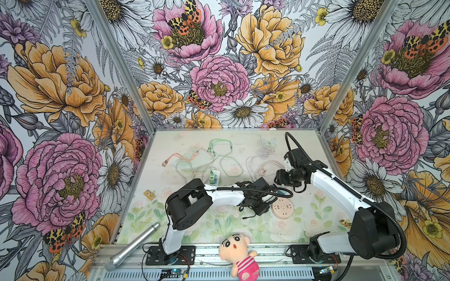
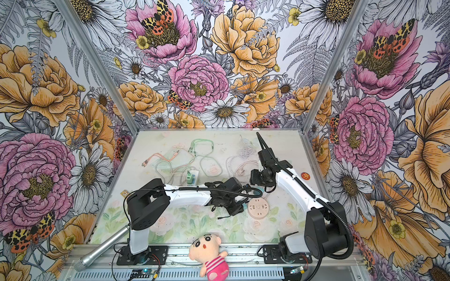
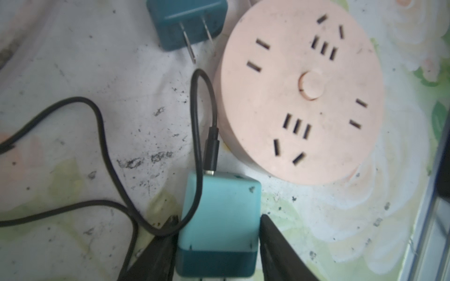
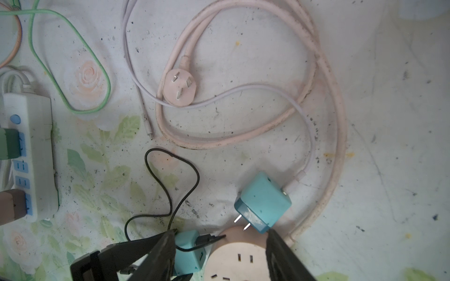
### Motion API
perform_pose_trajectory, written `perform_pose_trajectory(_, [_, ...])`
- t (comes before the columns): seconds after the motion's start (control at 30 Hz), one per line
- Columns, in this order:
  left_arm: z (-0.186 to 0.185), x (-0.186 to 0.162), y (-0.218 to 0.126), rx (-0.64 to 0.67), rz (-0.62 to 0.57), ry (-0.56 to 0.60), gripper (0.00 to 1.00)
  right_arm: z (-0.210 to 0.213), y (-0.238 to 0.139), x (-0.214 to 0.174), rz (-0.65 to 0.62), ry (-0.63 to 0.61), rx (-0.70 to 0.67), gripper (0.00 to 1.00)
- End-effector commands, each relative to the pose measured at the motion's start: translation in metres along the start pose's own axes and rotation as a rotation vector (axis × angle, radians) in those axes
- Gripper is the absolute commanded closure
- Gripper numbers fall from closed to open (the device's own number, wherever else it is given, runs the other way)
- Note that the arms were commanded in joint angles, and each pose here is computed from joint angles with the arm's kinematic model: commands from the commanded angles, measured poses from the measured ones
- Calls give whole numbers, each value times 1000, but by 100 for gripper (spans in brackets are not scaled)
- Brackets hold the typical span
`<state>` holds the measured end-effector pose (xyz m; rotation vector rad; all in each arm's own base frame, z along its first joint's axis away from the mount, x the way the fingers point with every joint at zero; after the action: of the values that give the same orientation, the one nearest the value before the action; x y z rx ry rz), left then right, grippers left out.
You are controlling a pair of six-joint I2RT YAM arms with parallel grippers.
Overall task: Insert the plug
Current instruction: 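Close the left gripper on the teal charger with the black cable, then lift the teal charger with the left gripper while the right gripper rises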
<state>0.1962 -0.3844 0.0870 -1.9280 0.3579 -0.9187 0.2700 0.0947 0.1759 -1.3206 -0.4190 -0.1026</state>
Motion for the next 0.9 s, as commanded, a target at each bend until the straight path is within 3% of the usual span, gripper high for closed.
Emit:
perform_pose_trajectory(0.0, [8, -7, 11, 58, -17, -3, 55, 1, -5, 11, -34, 11, 0, 39])
perform_pose_trajectory(0.23, [17, -11, 9, 71, -18, -31, 82, 2, -8, 12, -44, 11, 3, 39])
perform_pose_trajectory(0.43, [48, 7, -28, -22, -65, -173, 83, 2, -11, 16, -58, 10, 3, 39])
perform_pose_trajectory(0.57, [60, 33, -77, 4, -106, -221, 85, 3, -13, 18, -65, 7, 0, 39])
perform_pose_trajectory(0.7, [47, 52, -113, -115, -85, -223, 85, 3, -13, 20, -71, 5, 0, 39])
perform_pose_trajectory(0.87, [31, 73, -143, -242, -145, -238, 85, 3, -15, 20, -77, -5, -4, 40])
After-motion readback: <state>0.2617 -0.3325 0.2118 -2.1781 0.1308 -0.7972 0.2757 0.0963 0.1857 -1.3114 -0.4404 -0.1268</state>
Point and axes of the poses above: each gripper's point midway between its finger pads, its own y axis out along the fingers, its own z axis along the line the jaws close on, x = y × z, the point moved 7 cm from there along -y, back along the fingers, and after that the axes turned 15 degrees about -y, right-handed, at the moved point
